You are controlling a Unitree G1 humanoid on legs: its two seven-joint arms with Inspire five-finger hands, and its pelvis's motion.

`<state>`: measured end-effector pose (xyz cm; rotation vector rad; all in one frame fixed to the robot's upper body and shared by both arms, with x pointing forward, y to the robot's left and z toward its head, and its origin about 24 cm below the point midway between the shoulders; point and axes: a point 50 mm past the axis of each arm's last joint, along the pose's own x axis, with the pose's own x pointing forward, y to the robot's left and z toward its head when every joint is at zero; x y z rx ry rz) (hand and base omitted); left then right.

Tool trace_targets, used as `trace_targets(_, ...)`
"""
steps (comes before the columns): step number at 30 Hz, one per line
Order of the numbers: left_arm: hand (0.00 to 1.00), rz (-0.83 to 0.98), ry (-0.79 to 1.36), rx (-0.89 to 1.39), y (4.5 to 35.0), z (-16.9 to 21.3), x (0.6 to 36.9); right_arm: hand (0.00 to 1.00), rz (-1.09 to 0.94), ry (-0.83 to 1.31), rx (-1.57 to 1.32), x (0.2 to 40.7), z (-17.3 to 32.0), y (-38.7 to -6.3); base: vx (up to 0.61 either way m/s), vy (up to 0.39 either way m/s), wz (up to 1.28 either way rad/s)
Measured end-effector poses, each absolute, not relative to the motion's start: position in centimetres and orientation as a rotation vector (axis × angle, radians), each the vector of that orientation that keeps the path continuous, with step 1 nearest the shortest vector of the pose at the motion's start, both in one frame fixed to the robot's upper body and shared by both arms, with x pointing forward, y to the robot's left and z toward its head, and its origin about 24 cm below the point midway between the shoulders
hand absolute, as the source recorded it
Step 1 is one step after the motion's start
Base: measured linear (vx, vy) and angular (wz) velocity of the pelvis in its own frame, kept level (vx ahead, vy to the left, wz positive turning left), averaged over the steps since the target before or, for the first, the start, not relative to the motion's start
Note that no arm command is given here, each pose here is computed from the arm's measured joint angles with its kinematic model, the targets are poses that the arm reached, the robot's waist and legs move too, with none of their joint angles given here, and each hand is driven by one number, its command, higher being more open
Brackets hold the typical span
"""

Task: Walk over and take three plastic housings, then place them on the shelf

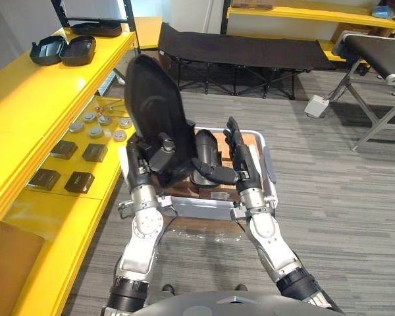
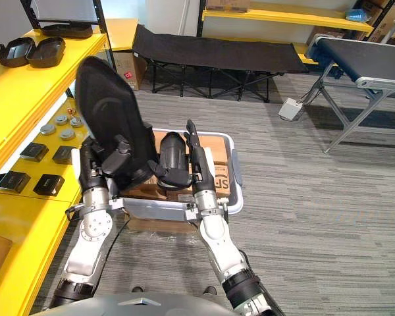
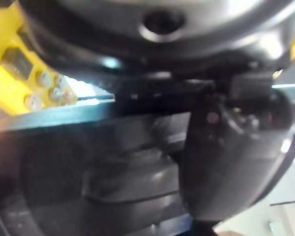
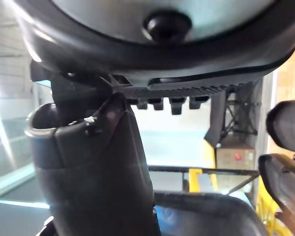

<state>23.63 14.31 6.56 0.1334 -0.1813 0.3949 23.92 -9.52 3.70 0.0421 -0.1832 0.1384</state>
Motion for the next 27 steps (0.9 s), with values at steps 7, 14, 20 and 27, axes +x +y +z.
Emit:
trace_targets(7,0.00,0.477,-0.198,0.196,14.4,6.7,23.4,1.00,0.131,-0.134,0.114,23.3,2.8,-10.5,-0.02,0.000,-0.10)
trace_targets(14,0.00,0.542,-0.149,0.047,15.6,5.7,22.3,1.00,0.023,-0.019,-0.021,22.5,0.9,-12.7,0.00,-0.002,-0.03)
trace_targets(20,0.00,0.590,-0.260,-0.133,17.3,7.4,19.9,1.00,-0.023,0.100,-0.011,21.4,-0.7,-13.8,-0.03,-0.006,-0.03)
trace_targets(27,0.00,0.555,-0.483,-0.177,19.0,11.2,17.7,1.00,0.062,0.107,0.095,21.8,-0.5,-13.0,-0.04,-0.018,0.41)
